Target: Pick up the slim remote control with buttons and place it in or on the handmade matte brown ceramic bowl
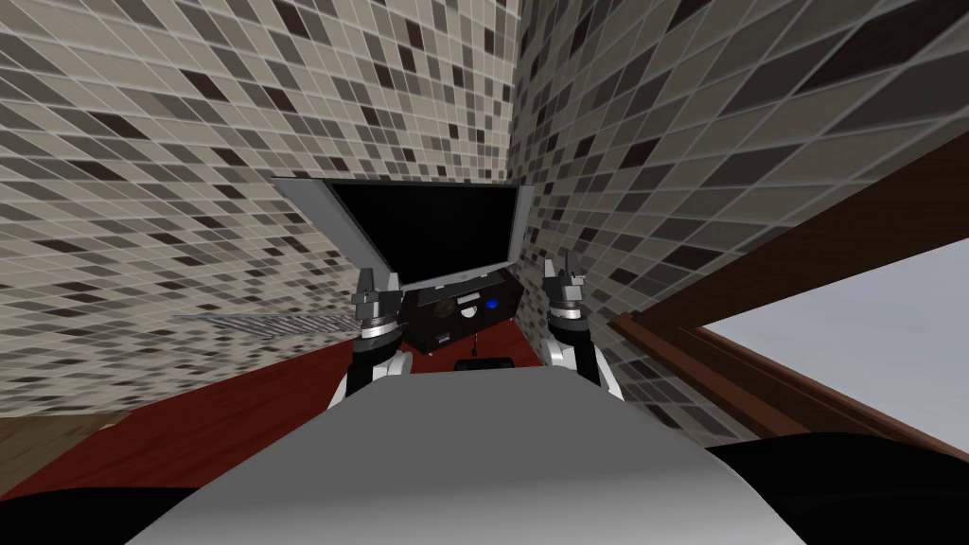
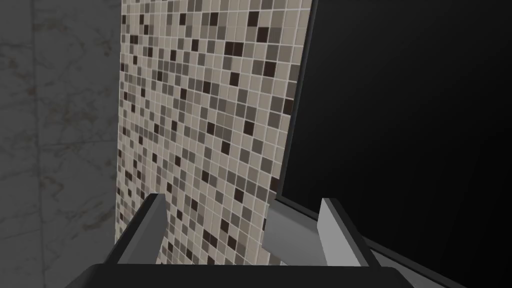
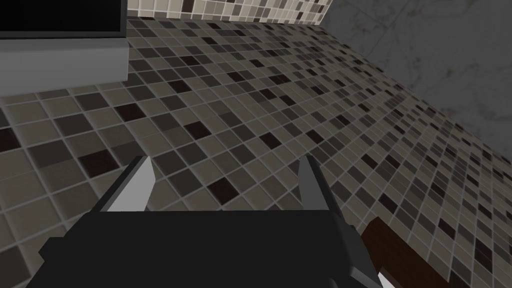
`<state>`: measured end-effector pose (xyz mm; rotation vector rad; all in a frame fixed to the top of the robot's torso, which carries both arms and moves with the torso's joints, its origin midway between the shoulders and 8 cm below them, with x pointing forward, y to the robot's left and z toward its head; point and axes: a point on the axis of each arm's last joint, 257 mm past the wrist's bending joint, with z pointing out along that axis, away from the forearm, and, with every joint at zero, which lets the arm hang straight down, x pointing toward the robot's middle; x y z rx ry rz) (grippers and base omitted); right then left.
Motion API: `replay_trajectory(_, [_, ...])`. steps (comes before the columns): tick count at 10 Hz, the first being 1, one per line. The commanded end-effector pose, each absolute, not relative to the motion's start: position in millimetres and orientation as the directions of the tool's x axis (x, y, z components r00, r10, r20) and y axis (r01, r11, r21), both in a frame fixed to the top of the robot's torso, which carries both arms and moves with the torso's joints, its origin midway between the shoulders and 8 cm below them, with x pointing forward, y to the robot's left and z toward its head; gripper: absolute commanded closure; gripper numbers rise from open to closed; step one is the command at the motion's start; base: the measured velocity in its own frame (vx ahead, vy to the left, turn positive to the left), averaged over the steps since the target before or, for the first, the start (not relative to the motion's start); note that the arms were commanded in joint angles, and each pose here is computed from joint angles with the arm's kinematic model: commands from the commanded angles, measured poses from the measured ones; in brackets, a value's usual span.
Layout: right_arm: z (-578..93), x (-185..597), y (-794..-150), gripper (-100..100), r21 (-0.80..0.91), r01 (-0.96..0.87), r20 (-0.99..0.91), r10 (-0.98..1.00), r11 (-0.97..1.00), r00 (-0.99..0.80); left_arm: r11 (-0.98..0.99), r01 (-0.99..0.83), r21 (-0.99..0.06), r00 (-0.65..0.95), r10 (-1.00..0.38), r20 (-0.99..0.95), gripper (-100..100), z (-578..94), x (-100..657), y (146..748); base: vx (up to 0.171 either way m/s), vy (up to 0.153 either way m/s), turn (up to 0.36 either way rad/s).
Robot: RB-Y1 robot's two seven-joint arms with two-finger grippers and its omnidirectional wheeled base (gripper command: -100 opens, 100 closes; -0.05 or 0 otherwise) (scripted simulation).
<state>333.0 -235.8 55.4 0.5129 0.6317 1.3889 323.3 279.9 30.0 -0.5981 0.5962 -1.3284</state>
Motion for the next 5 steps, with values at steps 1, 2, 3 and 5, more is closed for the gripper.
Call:
replay_trajectory(1, [55.4, 333.0, -235.8, 0, 0.670, -0.732, -0.107, 0.992, 0.121, 0.067, 0.147, 0.674, -0.724, 0.118, -0.989, -0.091, -100, 22.2, 336.0, 274.0, -0.003, -0.029, -0.002])
replay_trajectory(2, [55.4, 333.0, -235.8, 0, 0.670, -0.732, -0.106, 0.992, 0.121, 0.067, 0.151, 0.657, -0.739, 0.108, -0.989, -0.105, -100, 16.7, 344.1, 271.4, -0.008, -0.058, -0.001])
replay_trajectory(3, [55.4, 333.0, -235.8, 0, 0.670, -0.732, -0.106, 0.992, 0.121, 0.066, 0.154, 0.635, -0.757, 0.098, -0.988, -0.119, -100, 9.8, 353.8, 268.9, -0.009, -0.067, 0.001])
replay_trajectory(5, [55.4, 333.0, -235.7, 0, 0.670, -0.732, -0.106, 0.992, 0.121, 0.066, 0.163, 0.588, -0.792, 0.079, -0.986, -0.144, -100, -6.0, 375.5, 263.6, -0.016, -0.083, 0.000])
